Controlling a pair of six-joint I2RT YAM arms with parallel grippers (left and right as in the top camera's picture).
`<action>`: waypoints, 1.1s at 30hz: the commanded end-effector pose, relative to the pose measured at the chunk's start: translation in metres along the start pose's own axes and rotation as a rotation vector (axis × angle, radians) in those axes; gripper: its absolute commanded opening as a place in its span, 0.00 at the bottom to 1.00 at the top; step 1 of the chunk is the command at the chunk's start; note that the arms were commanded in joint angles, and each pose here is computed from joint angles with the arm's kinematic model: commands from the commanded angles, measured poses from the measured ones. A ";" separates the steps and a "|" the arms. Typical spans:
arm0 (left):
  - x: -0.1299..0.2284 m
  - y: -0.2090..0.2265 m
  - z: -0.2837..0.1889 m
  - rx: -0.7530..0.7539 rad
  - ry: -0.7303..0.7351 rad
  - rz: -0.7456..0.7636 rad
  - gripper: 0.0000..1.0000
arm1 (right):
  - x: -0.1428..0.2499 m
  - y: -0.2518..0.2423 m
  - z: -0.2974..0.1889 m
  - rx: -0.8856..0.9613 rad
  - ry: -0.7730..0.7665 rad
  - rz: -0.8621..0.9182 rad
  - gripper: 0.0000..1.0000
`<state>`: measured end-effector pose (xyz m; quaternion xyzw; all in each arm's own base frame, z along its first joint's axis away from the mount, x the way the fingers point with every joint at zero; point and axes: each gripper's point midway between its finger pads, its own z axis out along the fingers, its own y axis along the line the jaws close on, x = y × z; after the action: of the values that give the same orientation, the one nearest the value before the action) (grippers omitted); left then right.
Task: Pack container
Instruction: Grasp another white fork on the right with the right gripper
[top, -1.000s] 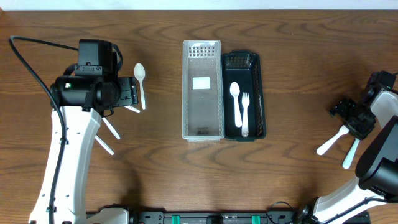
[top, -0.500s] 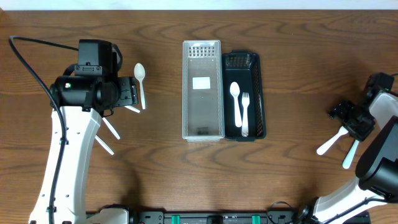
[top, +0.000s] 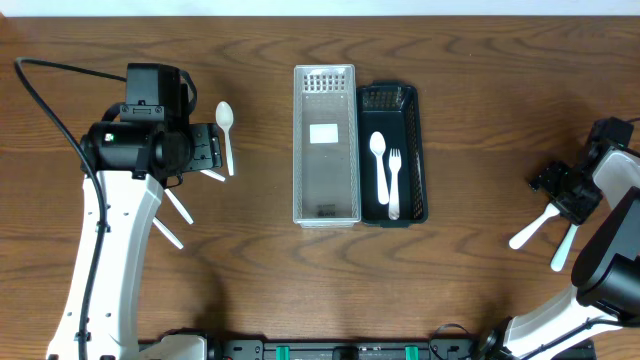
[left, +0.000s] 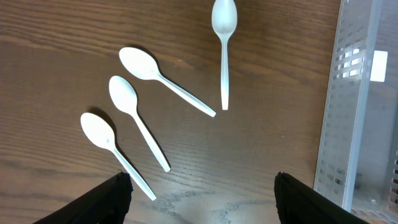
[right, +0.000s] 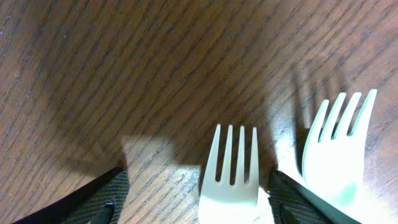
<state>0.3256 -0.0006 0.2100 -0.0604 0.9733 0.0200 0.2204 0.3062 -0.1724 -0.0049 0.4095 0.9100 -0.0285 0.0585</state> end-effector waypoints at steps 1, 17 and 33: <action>-0.005 0.003 -0.006 -0.010 -0.020 -0.009 0.76 | 0.013 -0.009 0.010 0.037 0.039 -0.016 0.69; -0.005 0.003 -0.006 -0.010 -0.020 -0.009 0.75 | 0.012 -0.009 0.010 0.037 0.037 -0.016 0.28; -0.005 0.003 -0.006 -0.010 -0.021 -0.009 0.75 | -0.013 0.032 -0.043 -0.060 -0.076 -0.082 0.09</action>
<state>0.3256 -0.0006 0.2100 -0.0604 0.9733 0.0200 0.2204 0.3033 -0.1623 -0.0007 0.3959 0.9170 -0.0244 0.0428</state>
